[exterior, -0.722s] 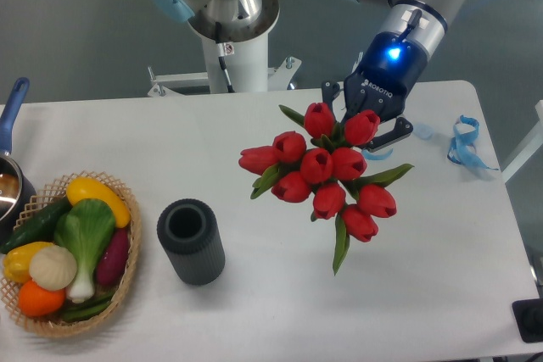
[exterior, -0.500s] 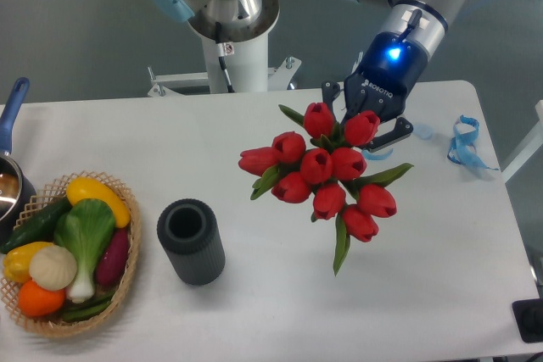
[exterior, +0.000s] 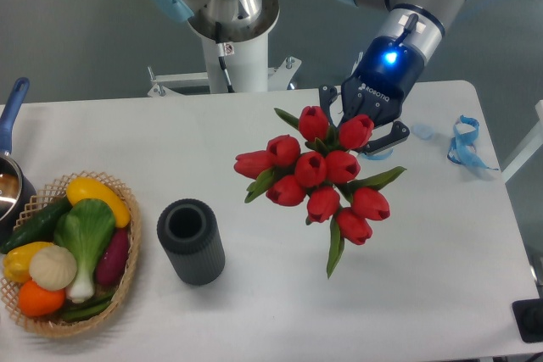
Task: Insert the flowers into the vase
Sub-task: 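Lift the held red tulip bouquet with the gripper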
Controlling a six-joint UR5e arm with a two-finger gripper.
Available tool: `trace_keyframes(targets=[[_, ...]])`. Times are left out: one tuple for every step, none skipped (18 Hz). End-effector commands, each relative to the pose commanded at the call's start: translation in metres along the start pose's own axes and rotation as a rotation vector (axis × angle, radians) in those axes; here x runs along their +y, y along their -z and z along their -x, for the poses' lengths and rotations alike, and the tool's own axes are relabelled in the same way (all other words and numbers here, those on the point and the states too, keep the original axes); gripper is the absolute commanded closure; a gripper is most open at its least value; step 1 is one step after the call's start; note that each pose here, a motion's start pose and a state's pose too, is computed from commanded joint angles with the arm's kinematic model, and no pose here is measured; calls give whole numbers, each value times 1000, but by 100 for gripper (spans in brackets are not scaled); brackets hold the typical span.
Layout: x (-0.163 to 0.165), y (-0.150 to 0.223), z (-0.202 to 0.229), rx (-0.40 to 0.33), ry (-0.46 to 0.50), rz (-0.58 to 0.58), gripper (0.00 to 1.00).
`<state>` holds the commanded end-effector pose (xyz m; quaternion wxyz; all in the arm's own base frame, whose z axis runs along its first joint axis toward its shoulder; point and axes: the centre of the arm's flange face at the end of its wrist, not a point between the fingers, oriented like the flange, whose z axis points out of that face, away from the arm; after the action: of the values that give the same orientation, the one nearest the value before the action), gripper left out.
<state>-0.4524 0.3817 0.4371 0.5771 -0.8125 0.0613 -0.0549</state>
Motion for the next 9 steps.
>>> trace_keyframes(targets=[[-1,-5,0,10,-2,-1,94],[-2,-13,-2,23,-9,-2,94],[-8,-18,-5,35,-25,-11,94],[-6,-23,-5,49,-22,-26,94],[-8,-25,-6,60,-30,-47,94],[-7,-29,-9,75,-30,-65,94],[-8,-38,-14,97,-33,-77,94],[-10,-47,-21,124,-40,-94,94],[-12,-52,-27,150,-50,-129,94]])
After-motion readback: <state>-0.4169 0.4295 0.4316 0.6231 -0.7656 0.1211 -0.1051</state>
